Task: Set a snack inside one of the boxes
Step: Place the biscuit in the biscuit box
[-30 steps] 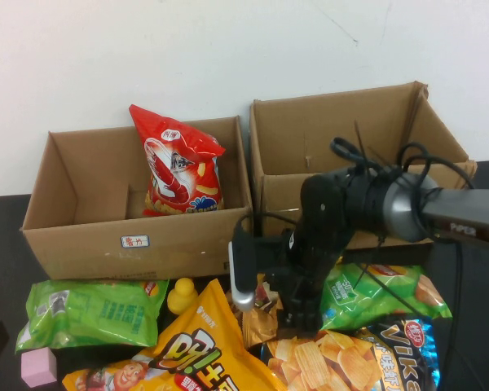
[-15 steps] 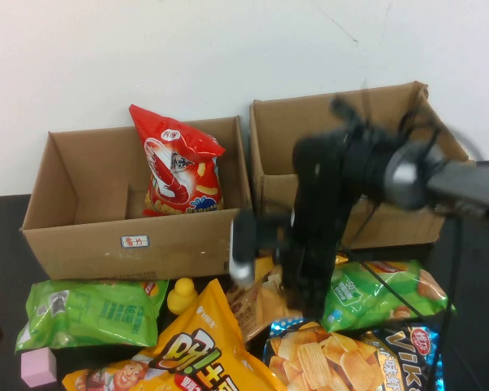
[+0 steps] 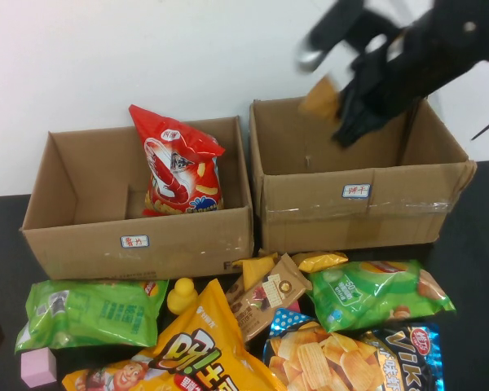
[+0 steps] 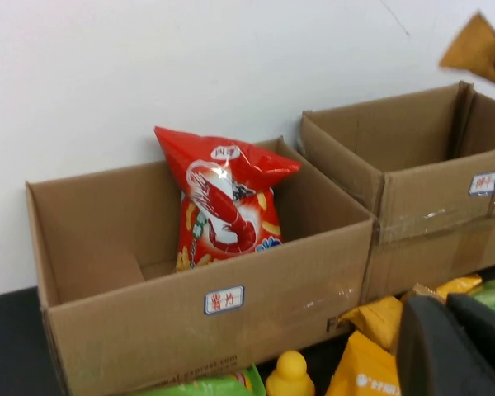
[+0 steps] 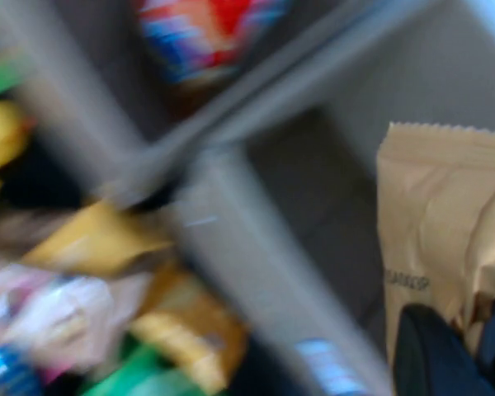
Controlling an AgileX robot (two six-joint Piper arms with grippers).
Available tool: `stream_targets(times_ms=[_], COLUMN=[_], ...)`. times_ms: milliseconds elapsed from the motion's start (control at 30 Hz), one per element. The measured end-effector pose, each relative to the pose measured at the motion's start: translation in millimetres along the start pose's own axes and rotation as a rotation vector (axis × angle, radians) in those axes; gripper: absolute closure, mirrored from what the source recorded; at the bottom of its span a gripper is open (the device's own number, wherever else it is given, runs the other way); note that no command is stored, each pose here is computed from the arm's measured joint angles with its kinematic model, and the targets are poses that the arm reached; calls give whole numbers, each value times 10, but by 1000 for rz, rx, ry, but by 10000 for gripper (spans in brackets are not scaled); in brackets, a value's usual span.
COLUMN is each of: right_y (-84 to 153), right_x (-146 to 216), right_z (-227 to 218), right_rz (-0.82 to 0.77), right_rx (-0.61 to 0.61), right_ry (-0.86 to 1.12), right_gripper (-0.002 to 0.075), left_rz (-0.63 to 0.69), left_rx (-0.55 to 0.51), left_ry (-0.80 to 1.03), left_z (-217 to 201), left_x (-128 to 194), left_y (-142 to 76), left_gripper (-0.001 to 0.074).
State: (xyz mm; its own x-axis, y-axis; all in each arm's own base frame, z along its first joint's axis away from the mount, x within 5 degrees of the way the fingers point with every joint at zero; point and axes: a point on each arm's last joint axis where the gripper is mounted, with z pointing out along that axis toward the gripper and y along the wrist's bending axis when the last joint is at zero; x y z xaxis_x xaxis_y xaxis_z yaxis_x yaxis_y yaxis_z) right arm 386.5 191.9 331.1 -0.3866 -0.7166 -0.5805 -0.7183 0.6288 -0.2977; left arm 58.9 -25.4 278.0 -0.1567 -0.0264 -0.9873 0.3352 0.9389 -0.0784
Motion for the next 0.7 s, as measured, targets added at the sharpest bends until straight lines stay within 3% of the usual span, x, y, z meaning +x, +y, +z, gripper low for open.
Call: stream_targets(times_ms=[100, 200, 333, 433, 500, 567, 700], right_y=[-334, -543, -613, -604, -600, -598, -616], right_x=[149, 308, 460, 497, 487, 445, 279], right_z=[208, 470, 809, 875, 825, 673, 93], right_rz=[117, 202, 264, 268, 274, 274, 262], right_rx=[65, 85, 79, 69, 60, 51, 71], right_ry=[-40, -60, -54, -38, -33, -33, -90], right_gripper=[653, 534, 303, 228, 232, 293, 552], left_rz=[0, 0, 0, 2, 2, 2, 2], left_rx=[4, 6, 6, 5, 5, 5, 7], left_ry=[13, 19, 19, 19, 19, 21, 25], left_z=[0, 0, 0, 0, 0, 0, 0], left_x=[12, 18, 18, 18, 18, 19, 23], left_y=[-3, -5, -5, -5, -5, -5, -6], left_gripper=[736, 736, 736, 736, 736, 736, 736])
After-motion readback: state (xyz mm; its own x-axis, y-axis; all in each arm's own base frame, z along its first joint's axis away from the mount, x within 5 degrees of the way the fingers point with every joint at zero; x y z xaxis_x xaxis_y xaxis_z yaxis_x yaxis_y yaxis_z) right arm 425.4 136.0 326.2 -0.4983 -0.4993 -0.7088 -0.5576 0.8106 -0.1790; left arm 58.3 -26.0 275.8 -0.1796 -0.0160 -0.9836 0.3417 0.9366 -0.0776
